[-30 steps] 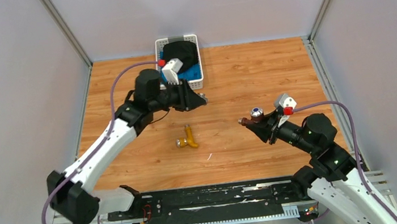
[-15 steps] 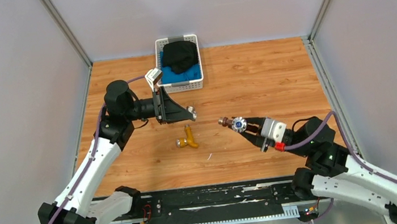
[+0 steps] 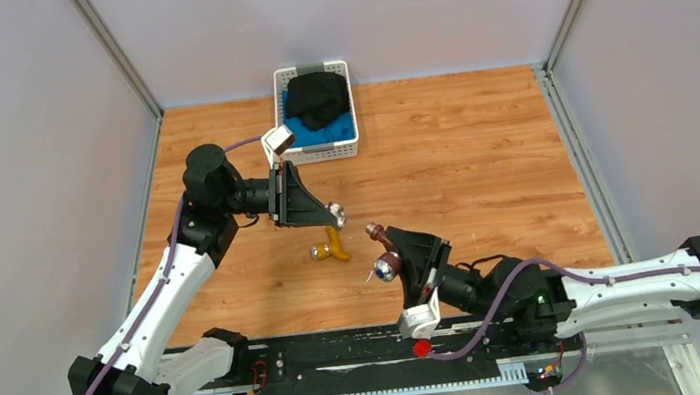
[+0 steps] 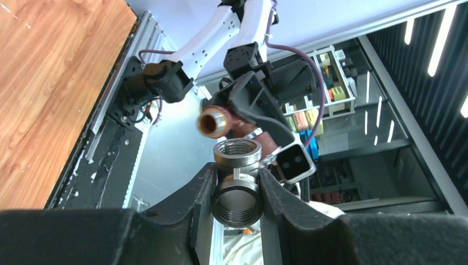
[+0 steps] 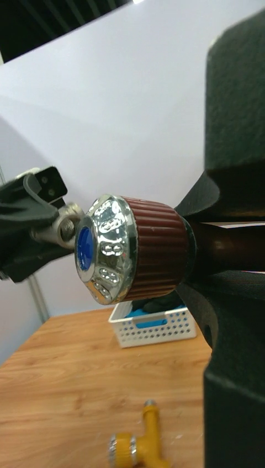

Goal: Install the water faucets
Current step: Install the water faucet onto the adaptor.

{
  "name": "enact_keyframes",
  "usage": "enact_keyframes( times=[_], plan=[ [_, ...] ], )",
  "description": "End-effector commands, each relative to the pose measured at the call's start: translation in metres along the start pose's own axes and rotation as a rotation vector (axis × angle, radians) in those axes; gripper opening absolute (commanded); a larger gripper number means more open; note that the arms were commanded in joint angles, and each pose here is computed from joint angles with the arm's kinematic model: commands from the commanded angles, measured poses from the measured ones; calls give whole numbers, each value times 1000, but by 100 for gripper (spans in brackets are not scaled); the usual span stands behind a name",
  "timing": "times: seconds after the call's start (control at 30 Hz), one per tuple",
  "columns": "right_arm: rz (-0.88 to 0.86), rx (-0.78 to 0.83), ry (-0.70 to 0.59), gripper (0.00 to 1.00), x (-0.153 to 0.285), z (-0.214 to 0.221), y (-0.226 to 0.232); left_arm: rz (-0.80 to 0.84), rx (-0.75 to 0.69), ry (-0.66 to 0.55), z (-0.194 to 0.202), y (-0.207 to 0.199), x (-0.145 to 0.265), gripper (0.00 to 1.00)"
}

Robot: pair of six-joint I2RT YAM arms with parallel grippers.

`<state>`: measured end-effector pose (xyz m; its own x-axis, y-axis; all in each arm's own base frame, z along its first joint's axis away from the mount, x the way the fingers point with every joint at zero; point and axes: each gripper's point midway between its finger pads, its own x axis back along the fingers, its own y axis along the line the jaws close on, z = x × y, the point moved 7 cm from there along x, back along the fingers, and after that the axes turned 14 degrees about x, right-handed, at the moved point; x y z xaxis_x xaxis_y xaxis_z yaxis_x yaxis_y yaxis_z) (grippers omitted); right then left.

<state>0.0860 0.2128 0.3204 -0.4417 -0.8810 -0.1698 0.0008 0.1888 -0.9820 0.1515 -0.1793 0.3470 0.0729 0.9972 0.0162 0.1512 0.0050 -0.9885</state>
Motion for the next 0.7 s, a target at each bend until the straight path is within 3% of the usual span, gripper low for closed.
enact_keyframes(
  times=[0.0,0.3,0.67],
  plan=[
    [60,266,99,0,4,3,-13,22,-62,82,6,3,3,0],
    [11,490,96,0,-17,-16,5,17,1,98,0,5,1,0],
    [149,495,80,0,-24,-32,-3,14,32,107,6,10,3,0]
  ],
)
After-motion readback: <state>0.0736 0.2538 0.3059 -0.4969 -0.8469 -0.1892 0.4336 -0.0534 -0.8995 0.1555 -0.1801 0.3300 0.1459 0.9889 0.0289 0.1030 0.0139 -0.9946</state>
